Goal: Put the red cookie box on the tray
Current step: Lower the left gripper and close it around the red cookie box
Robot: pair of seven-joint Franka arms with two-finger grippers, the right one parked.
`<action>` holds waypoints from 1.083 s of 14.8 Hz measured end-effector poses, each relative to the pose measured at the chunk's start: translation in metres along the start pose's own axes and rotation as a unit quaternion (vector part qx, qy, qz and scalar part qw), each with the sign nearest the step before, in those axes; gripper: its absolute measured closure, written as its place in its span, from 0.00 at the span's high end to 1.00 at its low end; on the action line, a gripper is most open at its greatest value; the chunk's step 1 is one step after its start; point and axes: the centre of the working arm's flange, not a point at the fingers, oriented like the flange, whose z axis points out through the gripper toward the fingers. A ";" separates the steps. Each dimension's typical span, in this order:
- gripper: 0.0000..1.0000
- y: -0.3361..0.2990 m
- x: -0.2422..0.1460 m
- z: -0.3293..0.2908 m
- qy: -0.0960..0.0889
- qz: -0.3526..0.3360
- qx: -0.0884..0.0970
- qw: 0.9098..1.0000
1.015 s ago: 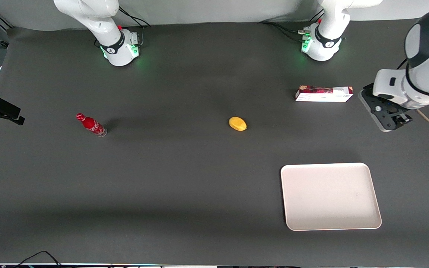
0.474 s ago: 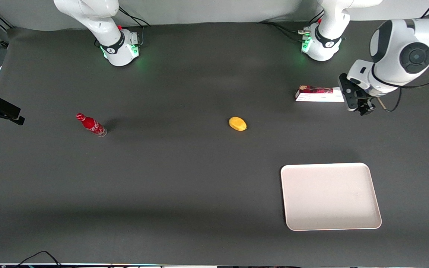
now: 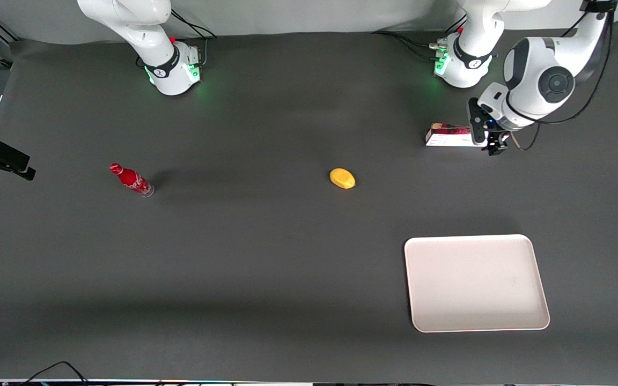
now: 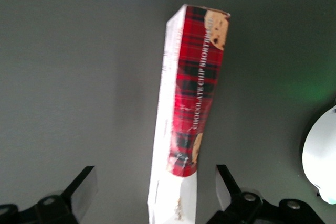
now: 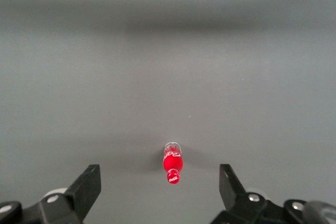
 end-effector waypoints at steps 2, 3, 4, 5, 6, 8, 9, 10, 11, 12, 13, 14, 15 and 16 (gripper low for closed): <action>1.00 0.009 -0.001 0.016 0.002 0.011 -0.003 1.000; 1.00 0.011 -0.001 0.020 0.002 0.015 -0.008 1.000; 1.00 0.012 -0.001 0.024 0.001 0.018 -0.011 1.000; 1.00 0.013 0.000 0.026 0.001 0.022 -0.013 1.000; 1.00 0.012 0.001 0.029 0.002 0.026 -0.009 1.000; 1.00 0.011 0.004 0.037 0.005 0.036 0.001 0.999; 1.00 0.011 0.005 0.043 0.006 0.037 0.000 0.999; 1.00 0.010 0.006 0.047 0.006 0.039 -0.004 0.999; 1.00 0.010 0.006 0.051 0.006 0.040 -0.006 0.999; 1.00 0.010 0.006 0.054 0.006 0.040 -0.008 0.999; 1.00 0.010 0.006 0.056 0.007 0.040 -0.009 0.999; 1.00 0.009 0.006 0.059 0.008 0.039 -0.008 0.999; 1.00 0.009 0.006 0.062 0.009 0.037 -0.009 0.999; 1.00 0.010 0.006 0.065 0.011 0.035 -0.010 0.999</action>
